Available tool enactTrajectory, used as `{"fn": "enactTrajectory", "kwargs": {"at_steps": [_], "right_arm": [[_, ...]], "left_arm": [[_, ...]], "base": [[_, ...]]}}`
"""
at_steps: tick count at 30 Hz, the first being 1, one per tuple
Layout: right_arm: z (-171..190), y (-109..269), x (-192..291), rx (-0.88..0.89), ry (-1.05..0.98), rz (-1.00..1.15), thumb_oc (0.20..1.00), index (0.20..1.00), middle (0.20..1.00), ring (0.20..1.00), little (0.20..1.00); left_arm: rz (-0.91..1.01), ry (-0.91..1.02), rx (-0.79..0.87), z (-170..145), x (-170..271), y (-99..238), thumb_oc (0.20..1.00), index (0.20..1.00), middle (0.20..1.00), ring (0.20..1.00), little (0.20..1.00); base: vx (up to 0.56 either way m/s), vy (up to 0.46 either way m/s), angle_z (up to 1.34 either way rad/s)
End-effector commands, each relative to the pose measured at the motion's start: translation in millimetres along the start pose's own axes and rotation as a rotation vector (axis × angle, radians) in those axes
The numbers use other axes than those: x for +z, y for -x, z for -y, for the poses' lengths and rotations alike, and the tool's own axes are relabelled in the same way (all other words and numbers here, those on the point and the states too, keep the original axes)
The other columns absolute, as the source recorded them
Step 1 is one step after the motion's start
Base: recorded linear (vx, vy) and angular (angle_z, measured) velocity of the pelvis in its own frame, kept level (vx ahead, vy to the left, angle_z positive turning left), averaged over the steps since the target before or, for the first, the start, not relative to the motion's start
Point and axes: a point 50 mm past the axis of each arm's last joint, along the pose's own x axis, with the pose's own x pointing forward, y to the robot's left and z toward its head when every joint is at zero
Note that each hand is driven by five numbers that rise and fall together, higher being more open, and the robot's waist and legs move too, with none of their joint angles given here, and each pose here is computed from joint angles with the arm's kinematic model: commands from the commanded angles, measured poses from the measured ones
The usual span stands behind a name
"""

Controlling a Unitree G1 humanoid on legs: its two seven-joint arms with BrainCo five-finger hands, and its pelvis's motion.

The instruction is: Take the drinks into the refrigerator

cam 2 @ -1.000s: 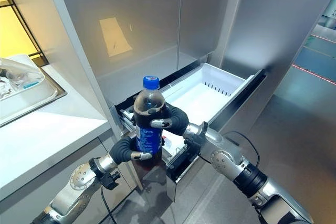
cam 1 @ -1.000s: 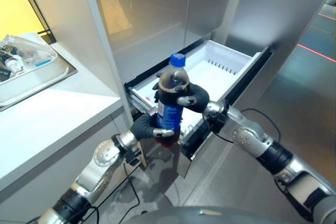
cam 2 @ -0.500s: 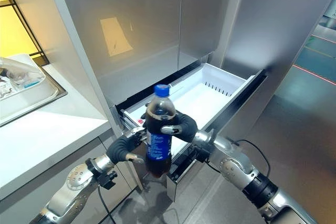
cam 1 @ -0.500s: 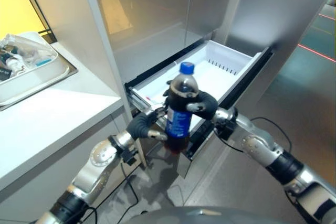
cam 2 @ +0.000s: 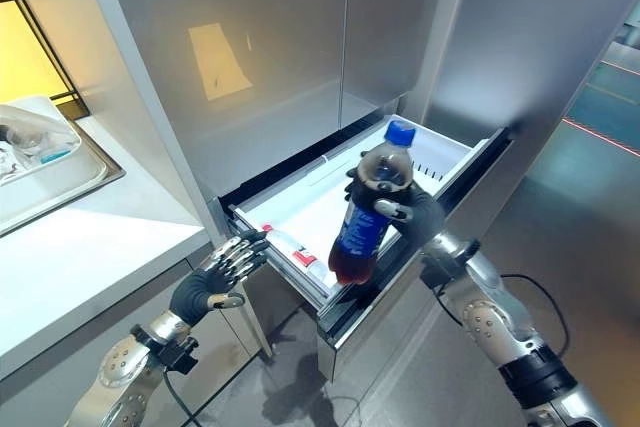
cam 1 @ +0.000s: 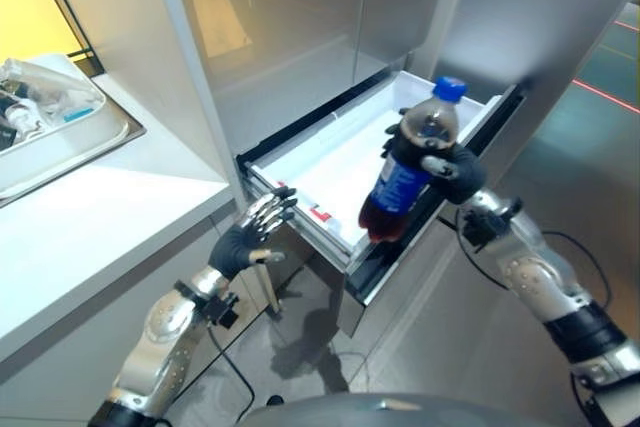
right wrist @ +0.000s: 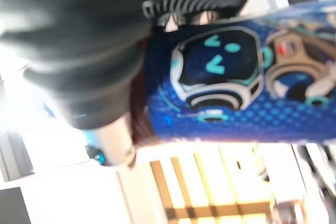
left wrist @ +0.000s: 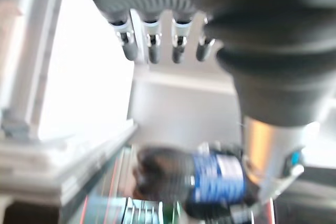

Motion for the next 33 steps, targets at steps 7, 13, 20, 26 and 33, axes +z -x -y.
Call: {"fn": "enactTrajectory", "kwargs": {"at_steps": [7, 13, 20, 26, 33], "right_arm": [[-12.2, 16.7, 76.7, -0.035, 0.263, 0.418, 0.2, 0.2, 0.2, 0.2, 0.2], [-6.8, 22.7, 76.1, -0.086, 0.285, 0.42, 0.2, 0.2, 0.2, 0.2, 0.2], [4.0, 19.4, 76.2, -0.144, 0.353, 0.388, 0.2, 0.2, 0.2, 0.2, 0.2], [10.7, -0.9, 87.9, -0.157, 0.493, 0.375, 0.2, 0.2, 0.2, 0.2, 0.2], [5.3, -51.3, 123.8, -0.048, 0.583, 0.39, 0.2, 0.2, 0.2, 0.2, 0.2]], "left_arm": [[0.28, -0.116, 0.183, -21.8, 48.8, 9.4, 1.0, 1.0, 1.0, 1.0, 1.0], [0.326, -0.112, 0.214, -22.2, 52.7, 10.9, 1.0, 1.0, 1.0, 1.0, 1.0], [0.344, -0.088, 0.206, -20.4, 52.5, 8.7, 1.0, 1.0, 1.0, 1.0, 1.0], [0.346, -0.082, 0.199, -21.1, 52.5, 6.8, 1.0, 1.0, 1.0, 1.0, 1.0], [0.323, -0.067, 0.163, -17.6, 51.4, 4.0, 1.0, 1.0, 1.0, 1.0, 1.0]], "base": [[0.0, 0.0, 0.0], [0.0, 0.0, 0.0], [0.0, 0.0, 0.0], [0.0, 0.0, 0.0], [-0.01, -0.001, -0.08]]}}
